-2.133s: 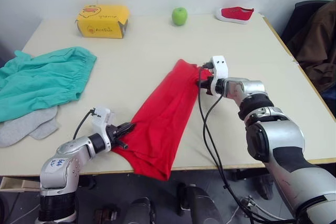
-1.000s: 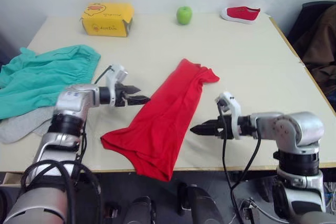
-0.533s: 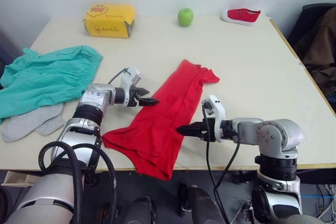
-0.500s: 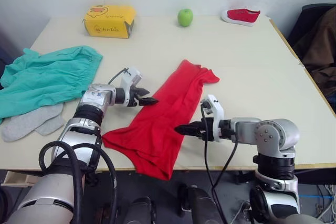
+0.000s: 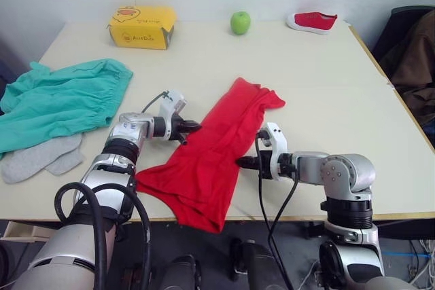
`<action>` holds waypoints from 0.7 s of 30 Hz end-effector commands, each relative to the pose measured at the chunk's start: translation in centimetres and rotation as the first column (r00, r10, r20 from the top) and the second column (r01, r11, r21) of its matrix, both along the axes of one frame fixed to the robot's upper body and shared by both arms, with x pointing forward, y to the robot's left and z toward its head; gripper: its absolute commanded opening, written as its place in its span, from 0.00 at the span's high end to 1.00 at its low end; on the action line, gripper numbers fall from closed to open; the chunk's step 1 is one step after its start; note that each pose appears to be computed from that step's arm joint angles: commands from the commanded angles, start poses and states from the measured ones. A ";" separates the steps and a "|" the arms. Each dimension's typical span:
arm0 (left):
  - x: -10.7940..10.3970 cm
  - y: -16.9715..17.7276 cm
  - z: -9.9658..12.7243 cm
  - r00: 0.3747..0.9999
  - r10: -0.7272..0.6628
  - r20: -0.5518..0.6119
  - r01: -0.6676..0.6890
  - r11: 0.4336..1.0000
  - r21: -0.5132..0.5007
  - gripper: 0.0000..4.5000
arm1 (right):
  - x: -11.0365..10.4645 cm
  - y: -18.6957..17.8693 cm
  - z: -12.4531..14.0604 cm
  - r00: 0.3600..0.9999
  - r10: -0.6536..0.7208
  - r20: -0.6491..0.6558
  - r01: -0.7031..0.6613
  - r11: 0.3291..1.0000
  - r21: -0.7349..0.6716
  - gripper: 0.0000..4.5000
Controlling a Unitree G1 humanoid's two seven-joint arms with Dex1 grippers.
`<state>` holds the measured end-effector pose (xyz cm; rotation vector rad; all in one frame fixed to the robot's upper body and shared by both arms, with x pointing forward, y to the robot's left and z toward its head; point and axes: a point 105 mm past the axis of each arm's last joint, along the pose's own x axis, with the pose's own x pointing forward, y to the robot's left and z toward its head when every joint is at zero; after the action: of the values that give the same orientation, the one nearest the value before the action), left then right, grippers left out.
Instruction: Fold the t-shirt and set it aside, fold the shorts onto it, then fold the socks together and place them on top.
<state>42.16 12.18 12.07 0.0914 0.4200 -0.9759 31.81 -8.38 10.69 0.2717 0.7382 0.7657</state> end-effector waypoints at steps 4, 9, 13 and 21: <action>-0.4 1.1 -0.5 1.000 0.003 -0.004 -0.003 1.000 -0.001 1.00 | 0.7 -1.4 0.7 1.000 -0.002 0.016 0.002 1.000 -0.024 0.99; -0.8 3.9 -0.3 0.998 0.059 -0.006 -0.059 0.998 -0.025 1.00 | 1.4 -2.4 2.1 0.997 0.068 0.030 -0.067 0.997 -0.044 0.99; -1.8 4.5 0.2 0.995 0.097 -0.006 -0.097 0.988 -0.123 1.00 | 2.6 -3.6 2.5 0.993 0.111 0.028 -0.108 0.991 -0.085 0.99; -5.1 2.7 0.0 0.986 0.169 0.012 -0.164 0.968 -0.188 1.00 | 2.5 -3.6 2.0 0.969 0.246 0.007 -0.244 0.964 -0.110 0.99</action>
<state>37.36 15.54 10.95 -0.0944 0.3502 -0.8509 34.54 -12.32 12.04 0.0907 0.8200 0.9052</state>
